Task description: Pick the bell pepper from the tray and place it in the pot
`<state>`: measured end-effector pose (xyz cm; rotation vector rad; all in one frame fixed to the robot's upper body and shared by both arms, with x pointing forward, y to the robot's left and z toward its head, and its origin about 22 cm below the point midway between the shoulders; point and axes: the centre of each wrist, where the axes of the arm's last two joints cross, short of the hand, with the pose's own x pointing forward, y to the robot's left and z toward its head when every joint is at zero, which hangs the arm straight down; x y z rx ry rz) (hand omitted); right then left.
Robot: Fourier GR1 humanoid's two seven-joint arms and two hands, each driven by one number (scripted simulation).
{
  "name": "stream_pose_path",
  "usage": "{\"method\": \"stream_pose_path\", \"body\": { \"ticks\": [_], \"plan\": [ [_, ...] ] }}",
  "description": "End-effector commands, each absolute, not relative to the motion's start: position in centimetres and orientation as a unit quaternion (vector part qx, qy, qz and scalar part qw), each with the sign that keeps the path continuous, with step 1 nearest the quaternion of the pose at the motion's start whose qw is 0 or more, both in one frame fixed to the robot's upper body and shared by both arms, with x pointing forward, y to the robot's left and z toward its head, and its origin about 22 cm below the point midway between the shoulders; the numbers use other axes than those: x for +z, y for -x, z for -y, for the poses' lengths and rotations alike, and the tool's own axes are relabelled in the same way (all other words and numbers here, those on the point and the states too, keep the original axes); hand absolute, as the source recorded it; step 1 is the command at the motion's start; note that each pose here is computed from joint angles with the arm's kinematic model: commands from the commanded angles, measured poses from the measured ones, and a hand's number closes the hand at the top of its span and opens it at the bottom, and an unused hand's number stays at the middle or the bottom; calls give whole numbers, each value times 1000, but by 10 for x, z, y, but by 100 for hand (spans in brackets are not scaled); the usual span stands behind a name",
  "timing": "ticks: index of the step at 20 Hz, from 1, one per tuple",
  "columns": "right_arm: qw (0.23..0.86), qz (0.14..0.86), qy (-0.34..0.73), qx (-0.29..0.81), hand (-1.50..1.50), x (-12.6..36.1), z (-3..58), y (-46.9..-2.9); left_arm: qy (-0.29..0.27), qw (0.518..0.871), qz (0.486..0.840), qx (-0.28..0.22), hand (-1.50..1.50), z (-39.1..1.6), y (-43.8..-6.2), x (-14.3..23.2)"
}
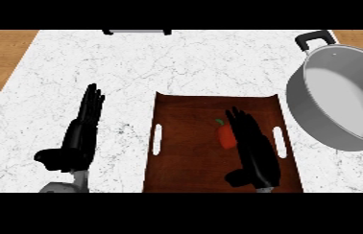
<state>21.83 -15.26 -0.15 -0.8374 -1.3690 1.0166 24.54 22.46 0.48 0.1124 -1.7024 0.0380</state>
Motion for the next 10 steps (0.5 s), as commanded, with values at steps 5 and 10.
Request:
{"method": "stream_pose_path", "body": {
  "ticks": [5,10],
  "plan": [
    [591,590,351,424,-150,-42,155,-239,-53,658,751,12,0,-218,-235,6],
    [515,628,400,426,150,-33,155,-237,-42,653,756,19,0,-219,-246,5]
  ]
}}
